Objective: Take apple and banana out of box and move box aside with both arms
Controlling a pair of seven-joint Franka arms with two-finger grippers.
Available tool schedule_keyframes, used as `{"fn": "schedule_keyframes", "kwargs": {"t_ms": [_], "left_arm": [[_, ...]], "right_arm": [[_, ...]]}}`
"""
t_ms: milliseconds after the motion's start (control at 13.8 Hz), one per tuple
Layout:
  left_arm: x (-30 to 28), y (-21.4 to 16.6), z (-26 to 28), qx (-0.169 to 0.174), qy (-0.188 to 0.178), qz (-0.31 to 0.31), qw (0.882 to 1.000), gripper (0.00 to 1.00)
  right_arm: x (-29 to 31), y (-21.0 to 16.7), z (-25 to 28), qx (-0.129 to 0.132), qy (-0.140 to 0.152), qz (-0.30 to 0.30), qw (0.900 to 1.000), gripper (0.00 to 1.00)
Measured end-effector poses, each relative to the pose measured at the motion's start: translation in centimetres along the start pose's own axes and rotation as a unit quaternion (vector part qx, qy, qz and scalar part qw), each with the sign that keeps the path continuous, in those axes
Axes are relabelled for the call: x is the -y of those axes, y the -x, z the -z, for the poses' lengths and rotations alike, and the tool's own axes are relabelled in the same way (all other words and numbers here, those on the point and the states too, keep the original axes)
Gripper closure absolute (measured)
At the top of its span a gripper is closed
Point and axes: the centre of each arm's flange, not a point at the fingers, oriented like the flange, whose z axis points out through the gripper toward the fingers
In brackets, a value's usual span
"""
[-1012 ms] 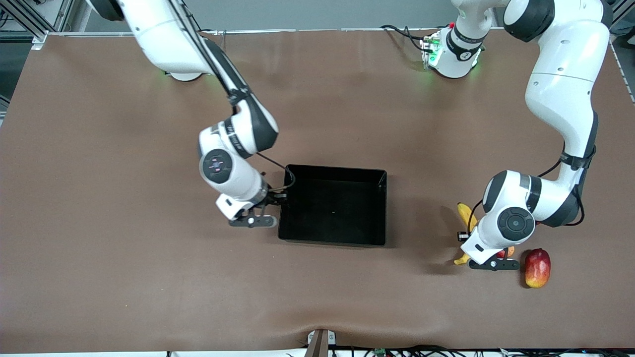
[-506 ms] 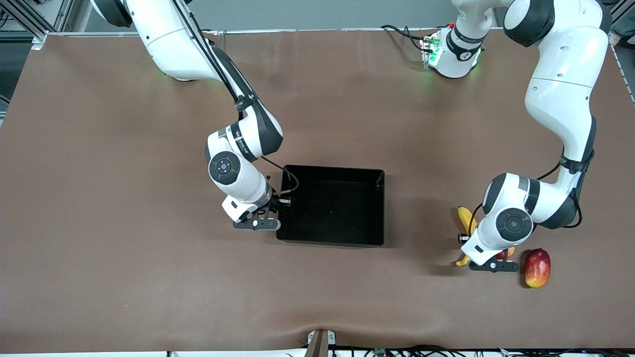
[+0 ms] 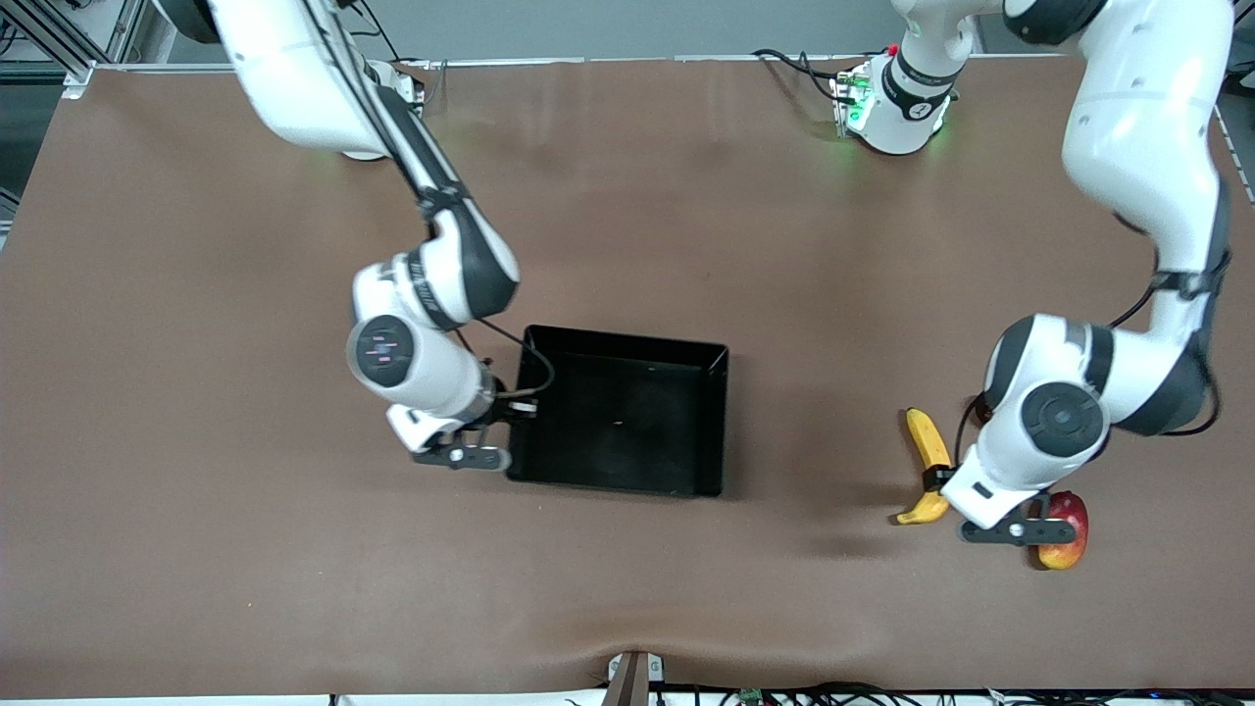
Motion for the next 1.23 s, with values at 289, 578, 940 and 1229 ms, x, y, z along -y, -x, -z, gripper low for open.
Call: {"fn": "schedule_keyframes", "kwargs": {"t_ms": [289,578,940,1229], "left_arm": [[4.0,0.7,9.1,-0.009,0.006,0.044,0.999,0.00],[9.1,2.5,15.9,-0.011,0.011,0.047,0.999,0.00],[11.1,6.4,23.9,0.008,0.052,0.040,0.998,0.00],[12.7,7.6,24.1,0.027,0.083,0.035,0.996,0.00]], "right_arm": [[-11.9,-2.3,9.3,0.029,-0.006,-0.002,1.000,0.94],[-25.4,-1.0,10.0,0.038,0.012,0.006,0.999,0.94],[-45.2,1.1,9.8,0.045,0.002,0.020,0.999,0.94],[-52.4,3.0,7.7,0.038,0.006,0.022,0.999,0.94]]}}
